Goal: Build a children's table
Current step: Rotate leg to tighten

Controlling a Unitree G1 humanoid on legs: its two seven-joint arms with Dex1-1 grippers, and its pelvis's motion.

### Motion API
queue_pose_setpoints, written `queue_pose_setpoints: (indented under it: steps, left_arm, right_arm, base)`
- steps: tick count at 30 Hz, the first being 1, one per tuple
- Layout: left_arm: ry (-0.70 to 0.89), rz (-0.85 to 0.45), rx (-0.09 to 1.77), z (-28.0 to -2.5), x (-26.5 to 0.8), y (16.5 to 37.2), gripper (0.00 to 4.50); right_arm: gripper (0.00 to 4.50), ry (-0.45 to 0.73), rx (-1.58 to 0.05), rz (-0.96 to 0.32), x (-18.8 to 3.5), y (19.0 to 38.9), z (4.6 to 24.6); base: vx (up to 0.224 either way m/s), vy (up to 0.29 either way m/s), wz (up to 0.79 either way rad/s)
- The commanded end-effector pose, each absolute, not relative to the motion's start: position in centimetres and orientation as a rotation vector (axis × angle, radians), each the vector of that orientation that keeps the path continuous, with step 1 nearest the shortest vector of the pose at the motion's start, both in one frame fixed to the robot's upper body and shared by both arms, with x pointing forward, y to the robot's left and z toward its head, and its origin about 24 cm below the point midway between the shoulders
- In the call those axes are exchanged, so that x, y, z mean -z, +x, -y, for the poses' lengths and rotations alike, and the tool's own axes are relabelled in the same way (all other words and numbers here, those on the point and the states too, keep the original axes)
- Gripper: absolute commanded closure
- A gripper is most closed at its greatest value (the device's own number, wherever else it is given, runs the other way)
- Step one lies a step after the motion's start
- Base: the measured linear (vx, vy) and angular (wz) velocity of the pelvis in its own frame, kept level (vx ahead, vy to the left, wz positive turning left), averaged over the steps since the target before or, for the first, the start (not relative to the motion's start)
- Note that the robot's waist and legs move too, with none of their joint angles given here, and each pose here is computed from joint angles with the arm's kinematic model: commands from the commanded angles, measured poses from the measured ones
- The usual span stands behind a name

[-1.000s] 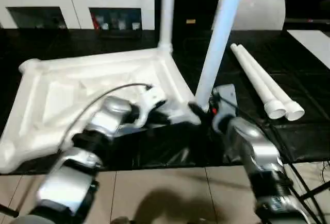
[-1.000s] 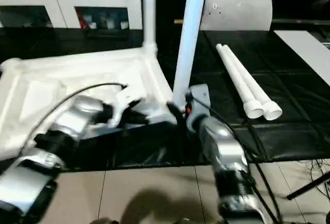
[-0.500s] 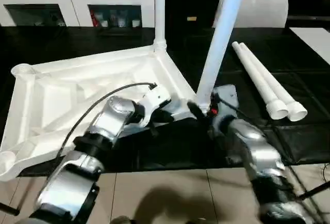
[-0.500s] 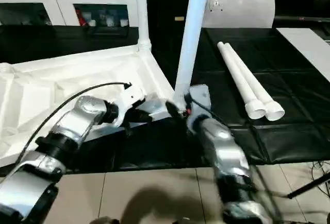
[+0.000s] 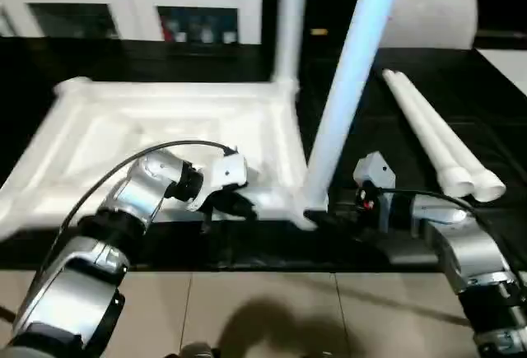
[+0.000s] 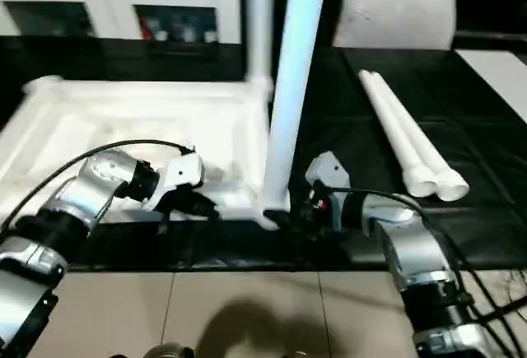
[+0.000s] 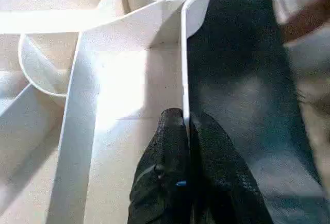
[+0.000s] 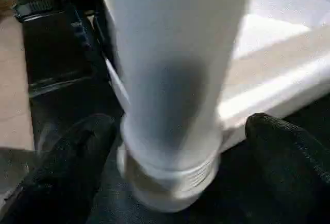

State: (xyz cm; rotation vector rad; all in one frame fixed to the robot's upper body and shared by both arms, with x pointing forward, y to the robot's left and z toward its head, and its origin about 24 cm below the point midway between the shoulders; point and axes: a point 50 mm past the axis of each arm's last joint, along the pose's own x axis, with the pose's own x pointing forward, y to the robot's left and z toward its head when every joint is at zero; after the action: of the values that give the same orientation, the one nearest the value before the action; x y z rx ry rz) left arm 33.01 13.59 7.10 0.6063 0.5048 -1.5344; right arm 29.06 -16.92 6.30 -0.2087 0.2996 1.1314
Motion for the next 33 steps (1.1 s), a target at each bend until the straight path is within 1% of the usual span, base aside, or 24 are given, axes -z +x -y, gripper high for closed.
queue_pose_setpoints:
  steps: [1, 2, 4, 7, 8, 11, 13, 14, 16, 19, 22, 23, 24, 29, 32, 33]
  left_arm:
    - [0.676, -0.466, 1.621, -12.8, -8.3, 33.1, 4.5]
    - [0.697, -0.476, 1.66, -12.9, -8.2, 33.0, 4.5]
    - [0.705, -0.486, 1.685, -13.0, -8.2, 32.9, 4.5]
    - [0.727, -0.493, 1.743, -13.0, -8.2, 32.8, 4.5]
    - [0.736, -0.492, 1.753, -13.0, -8.2, 32.8, 4.5]
    - [0.751, -0.495, 1.774, -12.9, -8.2, 32.8, 4.5]
    - [0.753, -0.492, 1.784, -12.8, -8.2, 32.8, 4.5]
    - [0.754, -0.49, 1.788, -12.7, -8.2, 32.7, 4.5]
    - [0.755, -0.489, 1.791, -12.7, -8.2, 32.7, 4.5]
    - [0.757, -0.488, 1.798, -12.7, -8.1, 32.8, 4.5]
    - [0.759, -0.488, 1.801, -12.8, -8.1, 32.8, 4.5]
    - [0.759, -0.489, 1.801, -12.8, -8.1, 32.8, 4.5]
    - [0.759, -0.489, 1.801, -12.8, -8.1, 32.8, 4.5]
    - [0.742, -0.486, 1.787, -13.0, -8.0, 32.8, 4.5]
    - [0.697, -0.463, 1.755, -12.9, -8.2, 33.0, 4.5]
    - [0.662, -0.449, 1.724, -12.7, -8.3, 33.1, 4.5]
  right_arm:
    - [0.04, -0.235, -1.172, -0.291, -6.8, 29.2, 17.2]
    - [0.04, -0.255, -1.216, -0.296, -6.9, 29.2, 17.2]
    - [0.04, -0.264, -1.246, -0.299, -6.9, 29.1, 17.2]
    - [0.04, -0.254, -1.343, -0.315, -6.9, 28.8, 17.0]
    - [0.31, -0.252, -1.361, -0.318, -6.9, 28.8, 16.9]
    - [0.42, -0.247, -1.391, -0.32, -7.0, 28.9, 16.7]
    - [0.64, -0.245, -1.408, -0.32, -7.0, 29.0, 16.4]
    - [0.75, -0.247, -1.414, -0.32, -7.0, 29.0, 16.2]
    - [0.81, -0.248, -1.419, -0.321, -7.0, 29.0, 16.1]
    - [1.17, -0.25, -1.432, -0.326, -6.8, 29.0, 16.0]
    - [1.38, -0.25, -1.447, -0.337, -6.5, 28.9, 15.9]
    - [1.38, -0.249, -1.449, -0.339, -6.5, 28.9, 15.8]
    - [1.61, -0.249, -1.449, -0.339, -6.5, 28.9, 15.8]
    - [1.84, -0.214, -1.462, -0.342, -6.2, 28.6, 15.5]
    - [1.86, -0.166, -1.451, -0.328, -6.2, 28.4, 15.1]
    - [1.87, -0.137, -1.426, -0.317, -6.2, 28.4, 14.9]
  base:
    - [0.0, 0.0, 0.0]
    - [0.0, 0.0, 0.0]
    - [0.0, 0.0, 0.0]
    - [0.0, 0.0, 0.0]
    - [0.0, 0.0, 0.0]
    - [0.0, 0.0, 0.0]
    - [0.0, 0.0, 0.0]
    - [0.0, 0.0, 0.0]
    - [0.0, 0.0, 0.0]
    - [0.0, 0.0, 0.0]
    - [0.0, 0.0, 0.0]
    - [0.0, 0.0, 0.0]
    - [0.0, 0.0, 0.0]
    - [0.0, 0.0, 0.0]
    - [0.0, 0.0, 0.0]
    - [0.0, 0.0, 0.0]
